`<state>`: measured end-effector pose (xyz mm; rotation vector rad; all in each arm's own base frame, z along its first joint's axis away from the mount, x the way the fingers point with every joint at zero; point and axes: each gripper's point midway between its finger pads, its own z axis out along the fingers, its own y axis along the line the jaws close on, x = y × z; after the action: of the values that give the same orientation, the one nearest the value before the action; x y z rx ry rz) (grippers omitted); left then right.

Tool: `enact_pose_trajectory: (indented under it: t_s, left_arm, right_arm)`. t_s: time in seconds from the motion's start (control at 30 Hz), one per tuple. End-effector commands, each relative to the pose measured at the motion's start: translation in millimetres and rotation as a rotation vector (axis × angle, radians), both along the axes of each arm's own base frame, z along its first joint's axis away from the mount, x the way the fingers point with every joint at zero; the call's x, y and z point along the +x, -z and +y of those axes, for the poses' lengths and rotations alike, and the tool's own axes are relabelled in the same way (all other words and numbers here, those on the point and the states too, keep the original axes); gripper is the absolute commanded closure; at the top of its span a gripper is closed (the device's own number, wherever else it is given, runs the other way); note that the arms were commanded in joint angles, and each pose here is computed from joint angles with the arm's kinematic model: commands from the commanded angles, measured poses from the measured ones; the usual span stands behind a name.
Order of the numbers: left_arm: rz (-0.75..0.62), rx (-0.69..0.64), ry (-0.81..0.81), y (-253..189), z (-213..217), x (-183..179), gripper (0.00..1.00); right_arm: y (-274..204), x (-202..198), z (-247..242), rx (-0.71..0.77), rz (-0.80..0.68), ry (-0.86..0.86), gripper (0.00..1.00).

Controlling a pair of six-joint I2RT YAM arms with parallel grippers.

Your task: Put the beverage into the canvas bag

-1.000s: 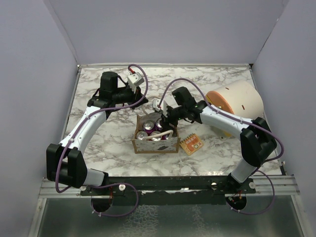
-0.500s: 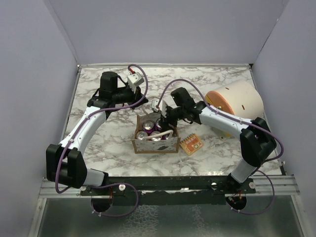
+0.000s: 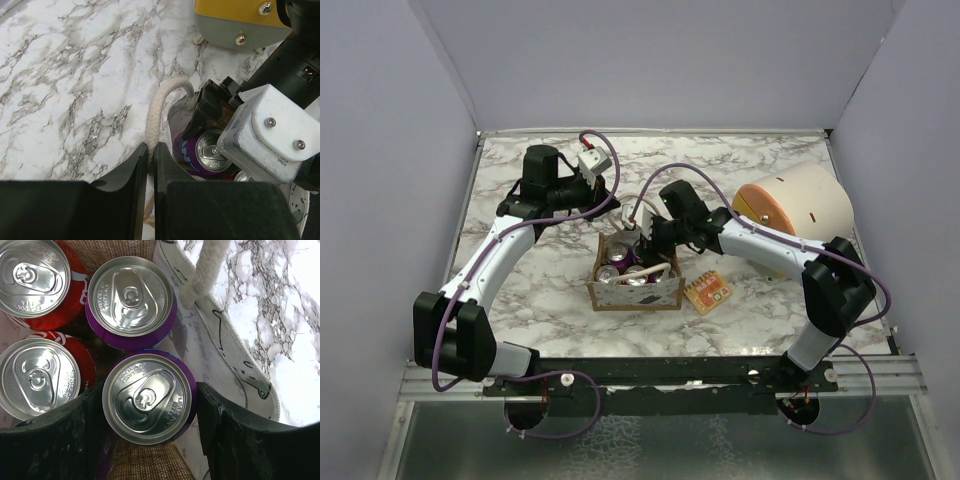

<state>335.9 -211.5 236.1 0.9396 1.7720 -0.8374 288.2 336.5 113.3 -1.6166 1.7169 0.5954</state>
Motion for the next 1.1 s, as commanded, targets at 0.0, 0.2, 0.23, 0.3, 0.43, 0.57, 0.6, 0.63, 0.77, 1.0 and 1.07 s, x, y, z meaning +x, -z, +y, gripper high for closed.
enact_pose_trajectory:
  t_s: [0.0, 0.2, 0.23, 0.3, 0.43, 0.57, 0.6, 0.63, 0.77, 1.0, 1.07]
  left_arm:
    - [-0.034, -0.022, 0.042, -12, -5, -9, 1.00]
    - [-0.039, -0.023, 0.043, -13, -4, -10, 1.00]
    - [-0.039, -0.023, 0.043, -13, -4, -10, 1.00]
    - [-0.041, -0.023, 0.045, -13, -4, -10, 1.00]
    - [-0.044, -0.022, 0.044, -13, -4, -11, 1.00]
    - [-0.046, -0.023, 0.046, -13, -4, -12, 1.00]
    - [-0.047, -0.023, 0.047, -14, -4, -12, 1.00]
    - [-0.048, -0.023, 0.047, -14, -4, -12, 1.00]
    - [-0.052, -0.022, 0.048, -14, -4, -13, 1.00]
    - [-0.058, -0.022, 0.045, -14, -3, -14, 1.00]
    - [-0.061, -0.024, 0.046, -15, -3, -14, 1.00]
  right_arm:
    - [31, 18, -28, -0.165, -0.054, 0.074, 0.47]
    - [20, 22, -26, -0.154, -0.063, 0.086, 0.40]
    - [18, 22, -25, -0.149, -0.064, 0.085, 0.38]
    - [14, 22, -23, -0.139, -0.061, 0.087, 0.32]
    - [7, 22, -21, -0.127, -0.063, 0.086, 0.27]
    - [3, 23, -21, -0.124, -0.064, 0.089, 0.24]
    - [3, 22, -21, -0.124, -0.063, 0.087, 0.24]
    - [3, 22, -21, -0.124, -0.062, 0.087, 0.24]
    - [3, 22, -21, -0.124, -0.056, 0.085, 0.24]
    - [-9, 18, -13, -0.078, -0.032, 0.079, 0.28]
    - [-11, 15, -9, -0.060, -0.012, 0.069, 0.33]
